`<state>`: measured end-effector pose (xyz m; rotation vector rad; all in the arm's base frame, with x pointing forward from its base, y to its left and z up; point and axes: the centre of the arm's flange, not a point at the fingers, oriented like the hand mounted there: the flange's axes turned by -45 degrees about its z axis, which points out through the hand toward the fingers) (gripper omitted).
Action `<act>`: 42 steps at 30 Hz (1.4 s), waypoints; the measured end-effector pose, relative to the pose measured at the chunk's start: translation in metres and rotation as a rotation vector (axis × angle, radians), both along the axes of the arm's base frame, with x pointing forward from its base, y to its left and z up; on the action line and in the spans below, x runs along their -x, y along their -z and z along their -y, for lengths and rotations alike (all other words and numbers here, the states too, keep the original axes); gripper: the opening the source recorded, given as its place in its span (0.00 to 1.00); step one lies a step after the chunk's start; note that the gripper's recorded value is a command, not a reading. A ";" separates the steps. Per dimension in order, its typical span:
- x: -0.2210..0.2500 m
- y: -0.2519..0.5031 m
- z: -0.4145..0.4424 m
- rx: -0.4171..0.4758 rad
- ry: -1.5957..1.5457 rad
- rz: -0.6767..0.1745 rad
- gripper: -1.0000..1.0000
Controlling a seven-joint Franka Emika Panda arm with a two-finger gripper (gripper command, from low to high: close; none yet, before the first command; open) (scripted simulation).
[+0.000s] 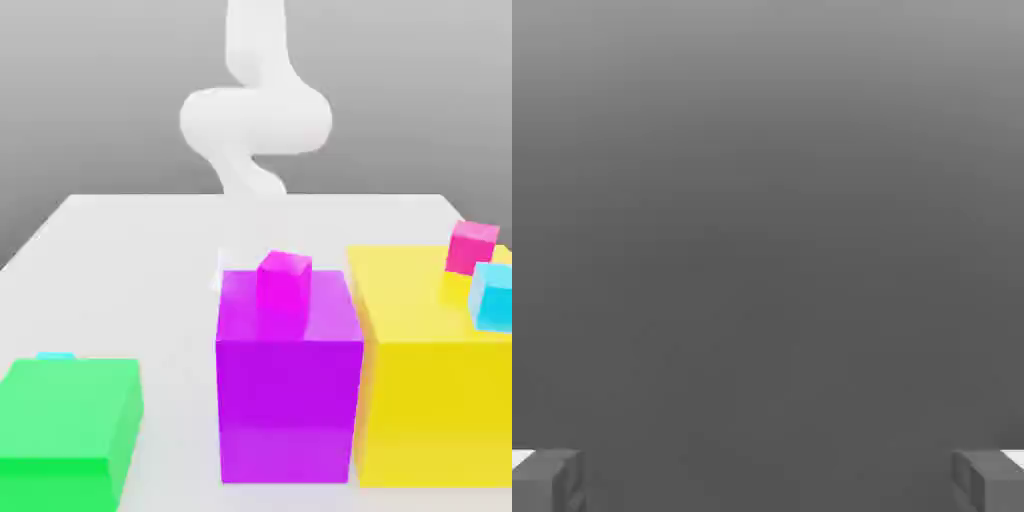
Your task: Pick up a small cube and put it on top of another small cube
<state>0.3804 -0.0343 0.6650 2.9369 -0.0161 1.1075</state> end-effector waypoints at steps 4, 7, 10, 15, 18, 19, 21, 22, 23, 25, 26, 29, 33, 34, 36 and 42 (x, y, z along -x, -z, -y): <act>-0.038 0.083 0.058 0.009 0.002 -0.129 0.50; -0.051 0.147 0.100 0.010 0.006 -0.220 0.50; -0.050 0.212 0.140 0.009 0.012 -0.311 0.50; -0.022 0.317 0.199 0.002 0.023 -0.463 0.50; 0.014 0.377 0.235 -0.009 0.046 -0.556 0.50; 0.026 0.395 0.242 -0.011 0.043 -0.587 0.50; 0.055 0.430 0.258 -0.018 0.049 -0.651 0.50; 0.070 0.447 0.263 -0.019 0.047 -0.683 0.50; 0.078 0.460 0.265 -0.019 0.043 -0.702 0.50; 0.083 0.481 0.268 -0.016 0.040 -0.716 0.50; 0.084 0.491 0.269 -0.015 0.039 -0.718 0.50; 0.086 0.521 0.268 -0.017 0.039 -0.721 0.50; 0.086 0.528 0.268 -0.020 0.039 -0.721 0.00; 0.086 0.528 0.268 -0.021 0.039 -0.722 0.00; 0.087 0.532 0.267 -0.022 0.039 -0.722 0.00; 0.085 0.485 0.269 -0.018 0.038 -0.721 0.00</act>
